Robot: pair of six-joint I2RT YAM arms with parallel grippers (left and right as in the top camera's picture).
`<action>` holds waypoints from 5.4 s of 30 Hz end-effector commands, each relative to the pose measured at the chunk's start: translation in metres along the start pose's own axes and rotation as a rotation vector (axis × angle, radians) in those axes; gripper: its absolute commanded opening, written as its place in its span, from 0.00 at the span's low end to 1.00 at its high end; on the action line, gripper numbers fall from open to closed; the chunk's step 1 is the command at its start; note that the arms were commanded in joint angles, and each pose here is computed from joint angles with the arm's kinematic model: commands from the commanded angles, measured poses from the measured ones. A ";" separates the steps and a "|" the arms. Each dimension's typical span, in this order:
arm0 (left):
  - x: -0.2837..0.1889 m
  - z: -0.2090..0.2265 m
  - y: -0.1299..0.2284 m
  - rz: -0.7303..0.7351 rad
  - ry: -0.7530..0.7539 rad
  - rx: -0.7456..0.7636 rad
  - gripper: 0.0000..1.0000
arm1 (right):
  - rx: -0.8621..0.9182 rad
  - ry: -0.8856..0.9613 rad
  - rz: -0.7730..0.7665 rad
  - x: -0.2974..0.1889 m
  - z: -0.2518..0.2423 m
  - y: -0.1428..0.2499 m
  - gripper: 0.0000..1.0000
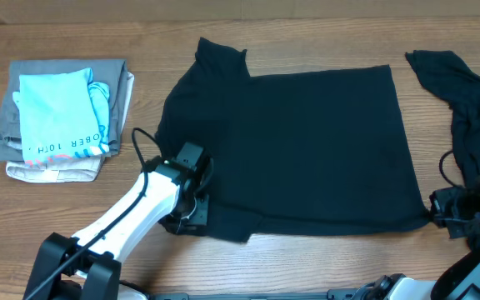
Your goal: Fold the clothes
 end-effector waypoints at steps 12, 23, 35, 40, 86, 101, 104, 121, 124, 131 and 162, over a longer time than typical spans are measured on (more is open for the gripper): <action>-0.038 -0.006 -0.014 -0.019 0.023 -0.104 0.04 | -0.159 -0.044 -0.041 -0.027 0.037 0.010 0.04; -0.008 0.000 -0.002 0.016 0.007 -0.114 0.04 | -0.161 -0.030 -0.049 -0.027 0.037 0.011 0.04; 0.015 0.006 0.008 0.032 -0.001 -0.133 0.07 | -0.162 -0.035 -0.054 -0.027 0.038 0.010 0.04; 0.017 0.007 0.009 0.035 -0.002 -0.132 0.22 | -0.162 -0.036 -0.054 -0.027 0.038 0.010 0.04; -0.004 -0.002 -0.002 0.017 0.046 -0.126 0.31 | -0.163 -0.036 -0.055 -0.027 0.038 0.010 0.08; -0.001 0.001 0.003 0.043 0.026 -0.131 0.43 | -0.163 -0.036 -0.054 -0.027 0.038 0.010 0.09; 0.001 0.001 0.004 0.050 0.024 -0.133 0.43 | -0.162 -0.036 -0.054 -0.027 0.038 0.010 0.09; 0.011 0.001 0.010 0.073 0.056 -0.134 0.11 | -0.163 -0.038 -0.057 -0.027 0.038 0.010 0.09; 0.011 0.002 0.011 0.081 0.054 -0.135 0.04 | -0.163 -0.038 -0.056 -0.027 0.038 0.010 0.06; 0.007 0.003 0.014 0.106 0.039 -0.144 0.04 | -0.162 -0.038 -0.056 -0.027 0.038 0.010 0.04; -0.078 0.062 -0.025 -0.153 0.273 -0.381 0.04 | -0.257 -0.113 -0.113 -0.042 0.073 0.016 0.04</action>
Point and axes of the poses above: each gripper's point midway between its finger pads, its own x axis out along the fingers, its own z axis along the line the jaws close on, y = z × x, the point moved 10 cm from there along -x, back along the fingers, and after that the axes turned 4 degrees about x, right-handed, at the moved point
